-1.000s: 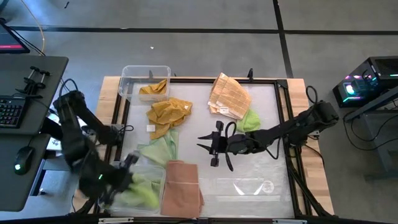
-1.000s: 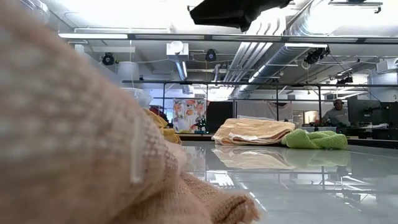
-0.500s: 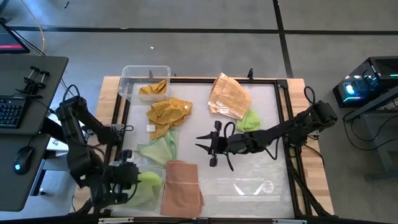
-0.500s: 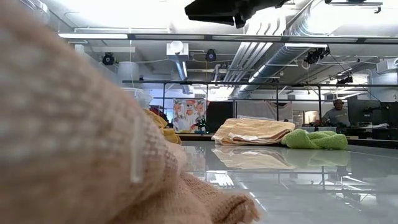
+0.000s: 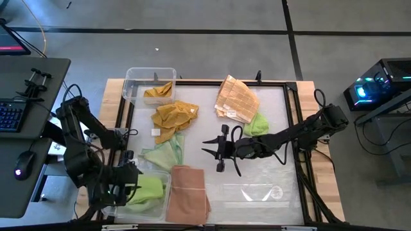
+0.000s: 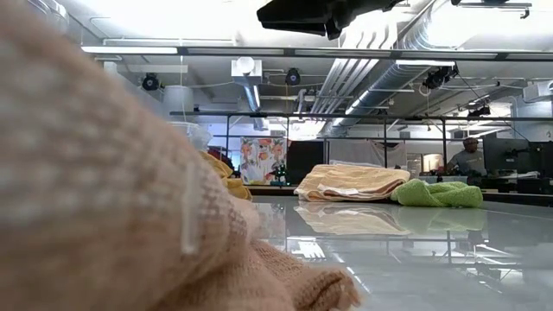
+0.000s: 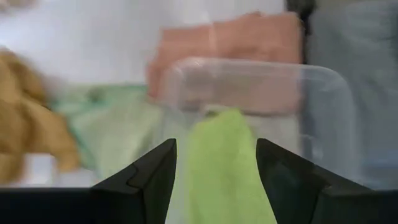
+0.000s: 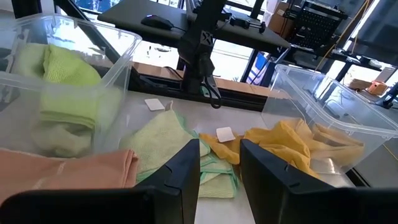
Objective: Sort towels by color in basket
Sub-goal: Put the yellow towel into the top transparent bin
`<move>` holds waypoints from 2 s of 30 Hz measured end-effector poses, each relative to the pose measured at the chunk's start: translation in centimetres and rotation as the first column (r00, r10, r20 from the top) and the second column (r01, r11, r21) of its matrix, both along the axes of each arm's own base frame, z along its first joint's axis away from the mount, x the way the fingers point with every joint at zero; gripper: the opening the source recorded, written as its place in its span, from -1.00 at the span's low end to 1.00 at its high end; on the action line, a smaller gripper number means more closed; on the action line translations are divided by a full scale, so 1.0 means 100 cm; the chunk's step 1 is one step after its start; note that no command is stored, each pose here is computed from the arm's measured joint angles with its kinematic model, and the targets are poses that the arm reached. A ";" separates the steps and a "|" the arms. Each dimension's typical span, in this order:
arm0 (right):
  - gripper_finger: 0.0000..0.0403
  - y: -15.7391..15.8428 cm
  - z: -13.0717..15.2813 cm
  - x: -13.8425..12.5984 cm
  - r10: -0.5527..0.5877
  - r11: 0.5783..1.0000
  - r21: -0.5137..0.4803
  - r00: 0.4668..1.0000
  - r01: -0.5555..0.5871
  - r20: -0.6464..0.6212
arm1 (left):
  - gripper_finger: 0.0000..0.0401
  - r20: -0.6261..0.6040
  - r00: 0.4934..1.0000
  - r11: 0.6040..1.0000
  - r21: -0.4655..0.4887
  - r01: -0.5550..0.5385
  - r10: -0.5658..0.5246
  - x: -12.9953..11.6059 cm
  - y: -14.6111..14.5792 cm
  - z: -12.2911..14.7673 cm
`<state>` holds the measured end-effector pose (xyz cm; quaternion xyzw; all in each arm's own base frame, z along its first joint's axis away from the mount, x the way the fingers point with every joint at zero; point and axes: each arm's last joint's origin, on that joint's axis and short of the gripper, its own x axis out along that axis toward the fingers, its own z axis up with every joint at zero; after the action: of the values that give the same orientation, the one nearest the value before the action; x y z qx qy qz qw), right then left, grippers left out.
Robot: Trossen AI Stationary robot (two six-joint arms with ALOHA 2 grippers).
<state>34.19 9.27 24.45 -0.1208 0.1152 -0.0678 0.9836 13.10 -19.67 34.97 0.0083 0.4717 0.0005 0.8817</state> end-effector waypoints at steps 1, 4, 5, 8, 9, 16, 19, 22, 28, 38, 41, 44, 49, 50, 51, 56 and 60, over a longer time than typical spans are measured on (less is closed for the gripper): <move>-0.46 0.000 0.000 0.000 0.000 1.000 0.000 1.000 0.000 0.000 | 0.03 0.020 1.000 0.999 0.046 0.008 -0.009 0.000 0.002 0.000; -0.46 0.000 0.000 0.000 0.000 1.000 -0.001 1.000 0.000 -0.001 | 0.00 0.049 0.998 0.991 0.134 0.023 -0.029 0.003 0.008 -0.006; -0.46 0.000 0.000 0.000 0.000 1.000 -0.001 1.000 0.000 -0.005 | -0.02 0.043 0.999 0.987 0.157 0.026 -0.033 0.004 0.012 -0.011; -0.46 0.000 -0.002 0.000 -0.001 1.000 -0.003 1.000 0.001 -0.016 | -0.08 0.065 0.998 0.980 0.201 -0.001 -0.012 0.005 0.030 -0.022; -0.46 0.000 -0.003 0.001 -0.001 1.000 -0.004 1.000 0.001 -0.018 | -0.11 0.072 0.997 0.979 0.202 -0.004 -0.011 0.005 0.037 -0.026; -0.45 -0.038 -0.022 0.023 -0.024 1.000 0.013 0.999 0.024 -0.026 | -0.21 0.269 0.962 0.988 0.153 0.011 -0.053 0.006 0.089 -0.056; -0.36 -0.071 -0.030 0.040 -0.020 0.999 0.043 0.998 0.022 -0.066 | -0.21 0.379 0.925 0.973 0.220 -0.069 -0.020 0.006 0.107 -0.065; -0.18 -0.102 -0.039 0.062 -0.008 0.995 0.094 0.992 0.020 -0.127 | -0.21 0.482 0.875 0.944 0.264 -0.196 0.046 0.008 0.119 -0.070; 0.14 -0.150 -0.059 0.111 -0.132 0.979 0.113 0.949 0.170 -0.288 | -0.21 0.559 0.821 0.901 0.287 -0.326 0.119 0.013 0.127 -0.084; -0.09 -0.196 -0.093 0.162 -0.215 0.928 0.156 0.829 0.338 -0.516 | -0.21 0.542 0.828 0.897 0.285 -0.339 0.141 0.016 0.126 -0.106; -0.33 -0.197 -0.105 0.170 -0.203 0.928 0.148 0.796 0.343 -0.570 | -0.21 0.542 0.828 0.896 0.285 -0.339 0.141 0.016 0.126 -0.107; -0.66 -0.192 -0.114 0.170 -0.186 0.933 0.134 0.764 0.335 -0.618 | -0.21 0.543 0.828 0.896 0.285 -0.340 0.142 0.016 0.126 -0.107; -0.93 -0.161 -0.120 0.152 -0.156 0.944 0.115 0.725 0.309 -0.671 | -0.21 0.527 0.841 0.910 0.275 -0.310 0.127 0.017 0.124 -0.108; -0.92 -0.152 -0.121 0.145 -0.150 0.948 0.111 0.723 0.300 -0.674 | -0.21 0.521 0.844 0.912 0.276 -0.304 0.124 0.017 0.124 -0.109; -0.93 -0.142 -0.122 0.136 -0.144 0.952 0.105 0.725 0.287 -0.673 | -0.21 0.522 0.844 0.912 0.276 -0.304 0.124 0.019 0.123 -0.110; -0.97 -0.103 -0.122 0.083 -0.128 0.941 0.181 0.794 0.287 -0.594 | -0.21 0.542 0.838 0.907 0.323 -0.270 0.056 0.029 0.117 -0.131; -0.96 -0.081 -0.108 0.048 -0.159 0.939 0.197 0.863 0.283 -0.480 | -0.21 0.587 0.809 0.891 0.380 -0.247 -0.026 0.043 0.113 -0.142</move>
<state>38.95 1.16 13.62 0.0112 0.3645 -0.1349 0.9213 17.42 -8.41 20.73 0.1779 0.1691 0.1621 0.9558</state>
